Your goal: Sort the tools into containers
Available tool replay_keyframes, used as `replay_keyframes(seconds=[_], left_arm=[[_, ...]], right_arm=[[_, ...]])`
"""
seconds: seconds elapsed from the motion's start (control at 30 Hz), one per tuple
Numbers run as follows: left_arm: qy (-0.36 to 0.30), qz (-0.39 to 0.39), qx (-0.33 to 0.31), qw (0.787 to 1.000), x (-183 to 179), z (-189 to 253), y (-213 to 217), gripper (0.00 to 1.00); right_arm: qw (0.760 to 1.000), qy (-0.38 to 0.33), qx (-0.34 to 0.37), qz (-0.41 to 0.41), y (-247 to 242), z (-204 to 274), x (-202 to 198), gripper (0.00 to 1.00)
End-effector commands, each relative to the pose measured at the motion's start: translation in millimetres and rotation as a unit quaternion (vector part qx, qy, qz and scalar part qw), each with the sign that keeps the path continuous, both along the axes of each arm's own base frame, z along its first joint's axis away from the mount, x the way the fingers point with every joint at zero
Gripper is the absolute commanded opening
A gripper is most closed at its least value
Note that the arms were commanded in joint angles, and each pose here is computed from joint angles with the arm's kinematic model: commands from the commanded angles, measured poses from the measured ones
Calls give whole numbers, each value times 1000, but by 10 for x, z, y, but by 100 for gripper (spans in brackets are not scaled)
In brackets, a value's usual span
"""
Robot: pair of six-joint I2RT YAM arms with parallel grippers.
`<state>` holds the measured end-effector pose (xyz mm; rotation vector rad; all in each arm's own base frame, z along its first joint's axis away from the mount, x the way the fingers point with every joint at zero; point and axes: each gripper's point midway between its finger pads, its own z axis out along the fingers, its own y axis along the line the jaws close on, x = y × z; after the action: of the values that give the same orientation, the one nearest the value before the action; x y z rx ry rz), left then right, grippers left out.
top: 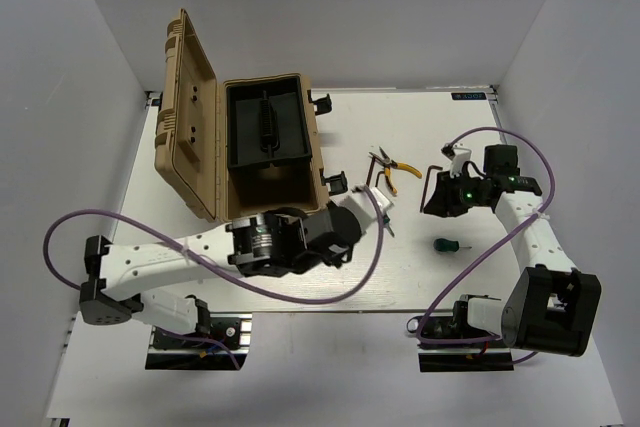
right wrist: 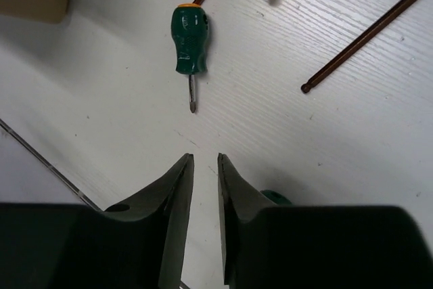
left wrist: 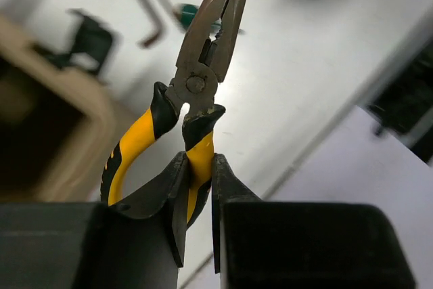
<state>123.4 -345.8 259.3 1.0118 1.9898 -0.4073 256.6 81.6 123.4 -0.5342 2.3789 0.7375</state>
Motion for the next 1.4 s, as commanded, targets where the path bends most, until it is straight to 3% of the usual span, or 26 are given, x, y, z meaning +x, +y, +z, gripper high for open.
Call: replay_keyframes(seconds=[0.0,0.1,0.23,0.37,0.47,0.53,0.67,0.83,0.87,0.93,1.23,1.37], left_arm=[[-88,128,-12,988,530,376,455,0],[-139,210,2,968,948,518,755,0],[-144,283,35,947,1426,409,1120,0],[-143,324,77,932,1727,145,1368,0],[-130,329,81,932,1882,-14,1422,0],[-117,315,95,937,1908,-171,1374,0],[-100,321,98,937,2024,-317,1411,5],[-90,316,88,940,2056,-335,1401,44],[-90,313,81,942,2063,-294,1374,47],[-93,308,72,944,2077,-187,1337,54],[-88,290,43,952,1991,99,1315,56],[-73,214,-5,974,1740,252,1120,56]], right_arm=[[999,-24,-10,-27,-75,73,123,26],[999,-23,-8,-30,-76,92,144,24],[999,-22,-7,-32,-74,105,136,23],[999,-18,-5,-33,-70,89,129,23],[999,-20,-5,-31,-67,102,135,23],[999,-21,-8,-31,-74,93,148,29],[999,-13,-15,-35,-100,42,235,53],[1000,8,-17,-3,-89,-109,494,61],[999,-25,-27,15,-94,4,660,62],[999,-10,-37,27,-106,-186,813,62],[987,-54,-107,112,-70,-436,1646,62],[976,-61,-159,139,21,-701,1814,65]])
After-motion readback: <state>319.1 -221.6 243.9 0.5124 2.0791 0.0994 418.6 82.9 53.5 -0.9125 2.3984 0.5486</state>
